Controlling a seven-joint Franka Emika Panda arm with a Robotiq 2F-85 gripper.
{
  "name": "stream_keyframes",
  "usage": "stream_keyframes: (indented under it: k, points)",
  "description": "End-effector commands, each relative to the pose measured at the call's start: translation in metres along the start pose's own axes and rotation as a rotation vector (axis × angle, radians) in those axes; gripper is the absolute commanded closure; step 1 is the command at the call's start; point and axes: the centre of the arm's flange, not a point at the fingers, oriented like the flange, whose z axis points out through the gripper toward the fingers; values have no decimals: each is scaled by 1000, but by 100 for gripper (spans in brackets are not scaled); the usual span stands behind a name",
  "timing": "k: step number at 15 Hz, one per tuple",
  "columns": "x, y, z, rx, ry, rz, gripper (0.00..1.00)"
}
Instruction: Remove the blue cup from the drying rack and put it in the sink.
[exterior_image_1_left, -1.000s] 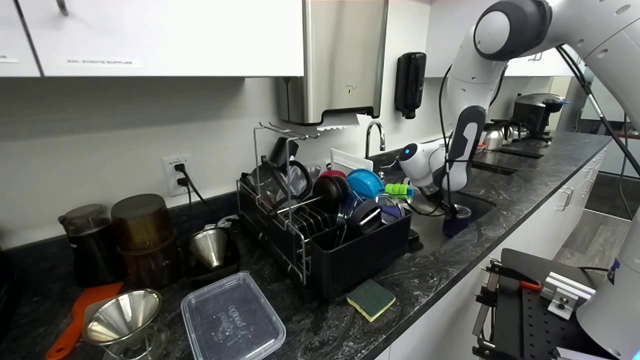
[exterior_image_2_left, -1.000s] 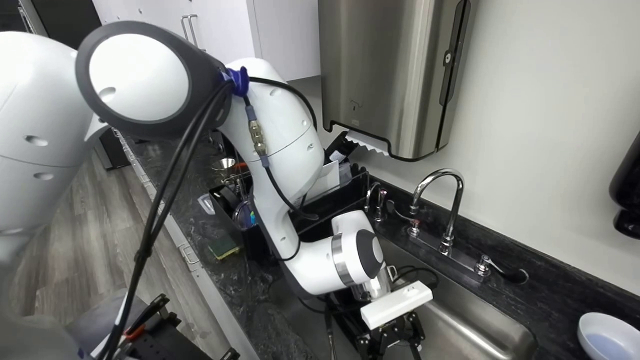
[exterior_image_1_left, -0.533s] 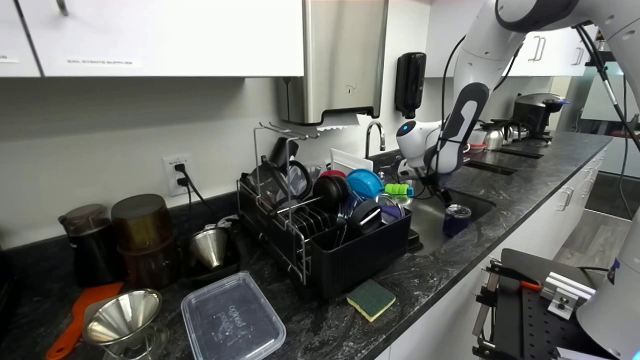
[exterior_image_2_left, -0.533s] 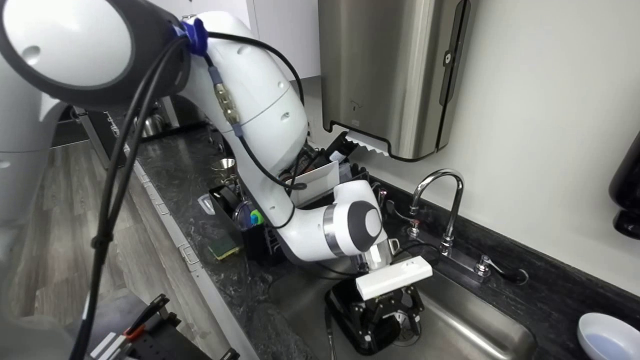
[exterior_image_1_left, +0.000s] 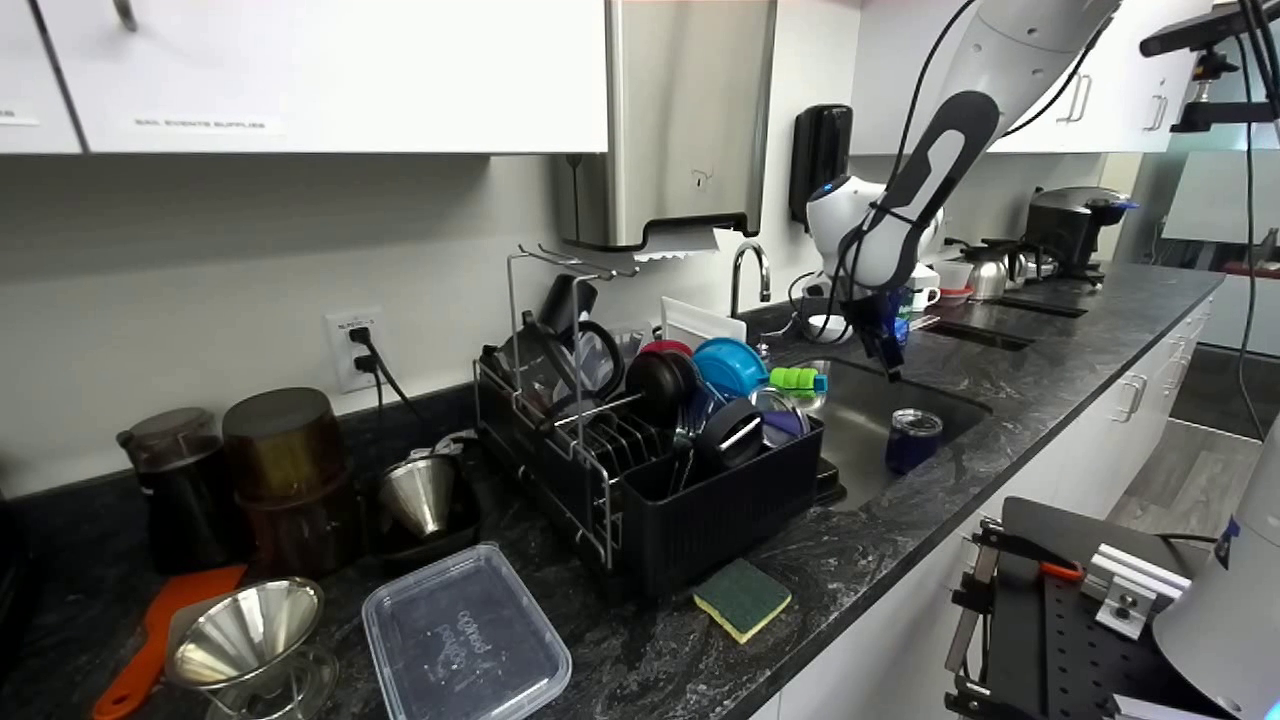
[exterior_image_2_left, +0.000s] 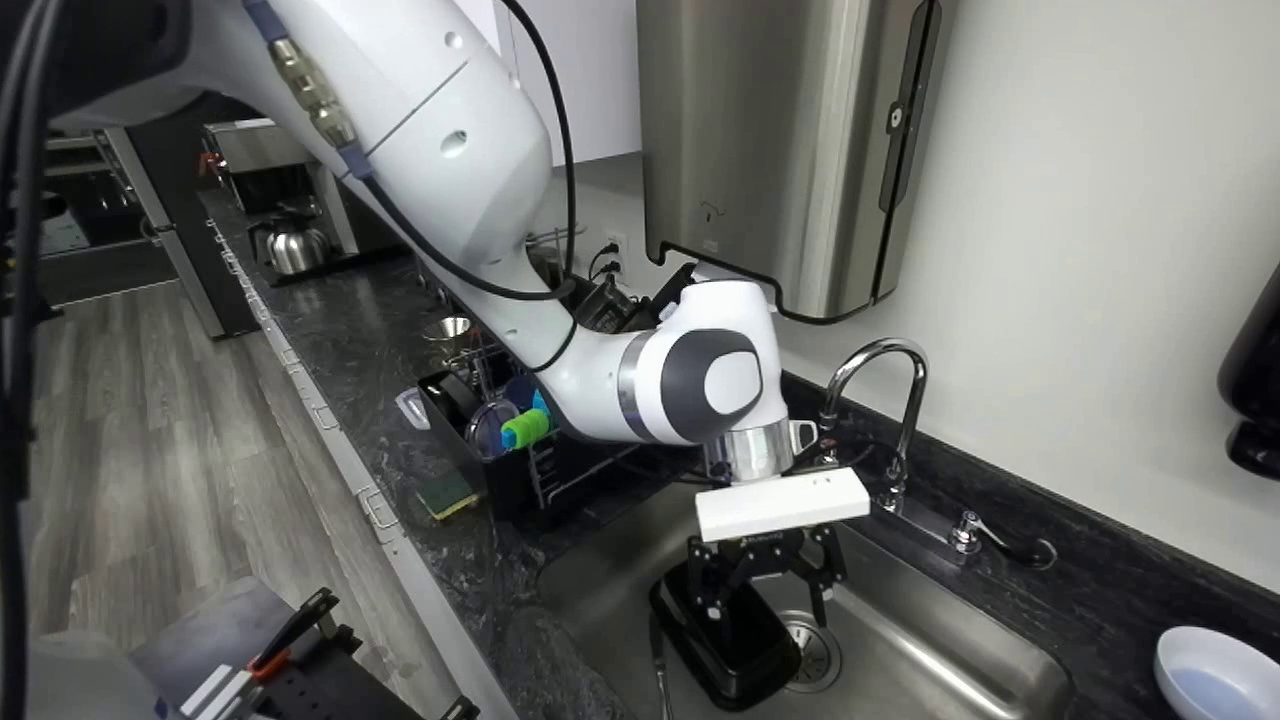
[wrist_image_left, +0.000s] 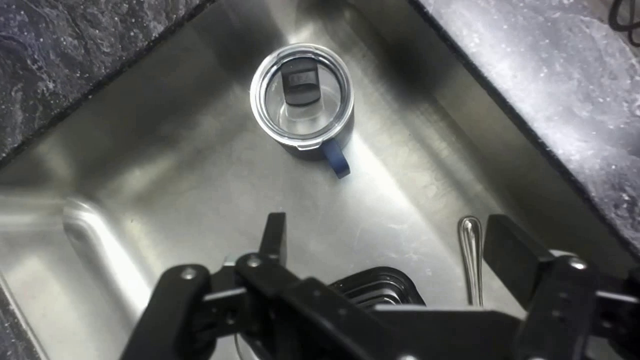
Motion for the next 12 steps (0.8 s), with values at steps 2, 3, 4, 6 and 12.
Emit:
stream_keyframes:
  k: [2, 3, 4, 6, 12]
  points:
    - [-25, -6, -30, 74, 96, 62, 0]
    - [-31, -4, -38, 89, 122, 82, 0]
    - [-36, -2, -49, 103, 157, 111, 0]
    - [-46, 3, -68, 132, 222, 164, 0]
    - [-78, 11, -126, 191, 418, 343, 0]
